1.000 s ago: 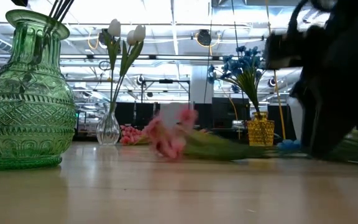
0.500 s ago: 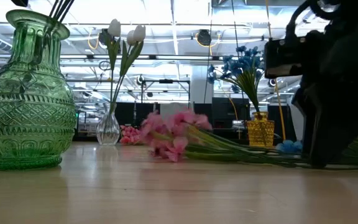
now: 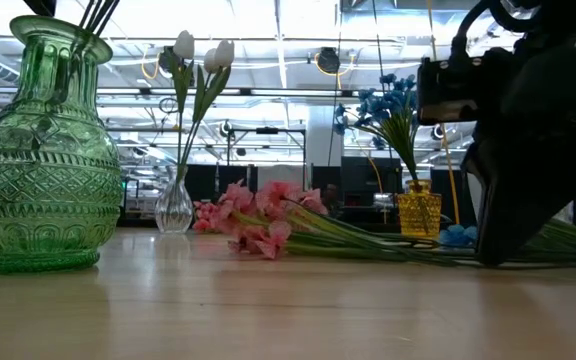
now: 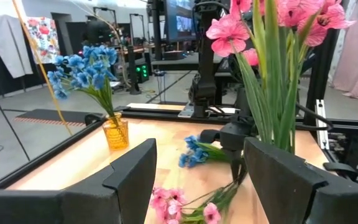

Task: Sort flowers into vase by color
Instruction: Put the bottom pink flowers into the green vase

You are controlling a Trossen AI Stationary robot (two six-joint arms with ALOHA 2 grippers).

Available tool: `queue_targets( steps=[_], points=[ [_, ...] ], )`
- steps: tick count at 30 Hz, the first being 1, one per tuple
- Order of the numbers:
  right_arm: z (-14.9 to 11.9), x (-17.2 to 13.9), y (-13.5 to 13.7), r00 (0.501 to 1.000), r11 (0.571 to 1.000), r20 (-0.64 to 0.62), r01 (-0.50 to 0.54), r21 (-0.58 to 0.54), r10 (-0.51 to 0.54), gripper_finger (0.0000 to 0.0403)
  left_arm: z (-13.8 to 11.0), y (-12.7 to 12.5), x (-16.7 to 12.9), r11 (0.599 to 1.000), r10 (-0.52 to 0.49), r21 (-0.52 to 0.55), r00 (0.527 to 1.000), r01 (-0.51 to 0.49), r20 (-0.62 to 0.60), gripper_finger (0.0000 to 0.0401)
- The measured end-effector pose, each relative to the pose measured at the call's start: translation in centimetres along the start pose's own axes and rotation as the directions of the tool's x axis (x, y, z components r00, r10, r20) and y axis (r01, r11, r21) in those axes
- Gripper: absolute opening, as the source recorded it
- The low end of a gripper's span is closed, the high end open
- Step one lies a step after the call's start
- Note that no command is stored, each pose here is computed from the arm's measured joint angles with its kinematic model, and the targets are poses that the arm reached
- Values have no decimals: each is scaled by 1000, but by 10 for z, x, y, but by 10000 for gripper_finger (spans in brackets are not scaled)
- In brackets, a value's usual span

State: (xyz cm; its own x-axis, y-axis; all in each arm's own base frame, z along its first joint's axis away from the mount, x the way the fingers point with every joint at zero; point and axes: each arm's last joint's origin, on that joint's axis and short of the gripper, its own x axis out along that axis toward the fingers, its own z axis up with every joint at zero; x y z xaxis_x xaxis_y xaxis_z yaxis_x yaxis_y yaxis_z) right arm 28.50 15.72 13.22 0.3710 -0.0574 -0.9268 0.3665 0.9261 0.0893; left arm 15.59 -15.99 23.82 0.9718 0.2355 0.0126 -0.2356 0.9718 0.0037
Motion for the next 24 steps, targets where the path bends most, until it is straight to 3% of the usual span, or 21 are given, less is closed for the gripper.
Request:
queue_targets(
  steps=[2, 8, 15, 20, 24],
  points=[
    [0, 0, 0, 1000, 1000, 8, 0, -3, 0, 10, 0, 1, 1, 1000, 6, 0, 1000, -6, 0, 248],
    [3, -5, -2, 997, 999, 71, 33, 4, -34, 3, -1, 2, 3, 1000, 14, 6, 1000, -14, -3, 248],
    [17, -57, -13, 955, 993, 284, 52, 104, -80, 1, 0, 2, 3, 1000, 14, 7, 1000, -14, 1, 248],
    [27, -105, -26, 848, 981, 512, 44, 188, -136, 1, 4, 2, 2, 1000, 15, -6, 1000, -15, 19, 248],
    [33, -138, -33, 695, 970, 685, 78, 229, -217, 1, 11, 4, 1, 999, 18, -44, 999, -16, 44, 248]
  ],
)
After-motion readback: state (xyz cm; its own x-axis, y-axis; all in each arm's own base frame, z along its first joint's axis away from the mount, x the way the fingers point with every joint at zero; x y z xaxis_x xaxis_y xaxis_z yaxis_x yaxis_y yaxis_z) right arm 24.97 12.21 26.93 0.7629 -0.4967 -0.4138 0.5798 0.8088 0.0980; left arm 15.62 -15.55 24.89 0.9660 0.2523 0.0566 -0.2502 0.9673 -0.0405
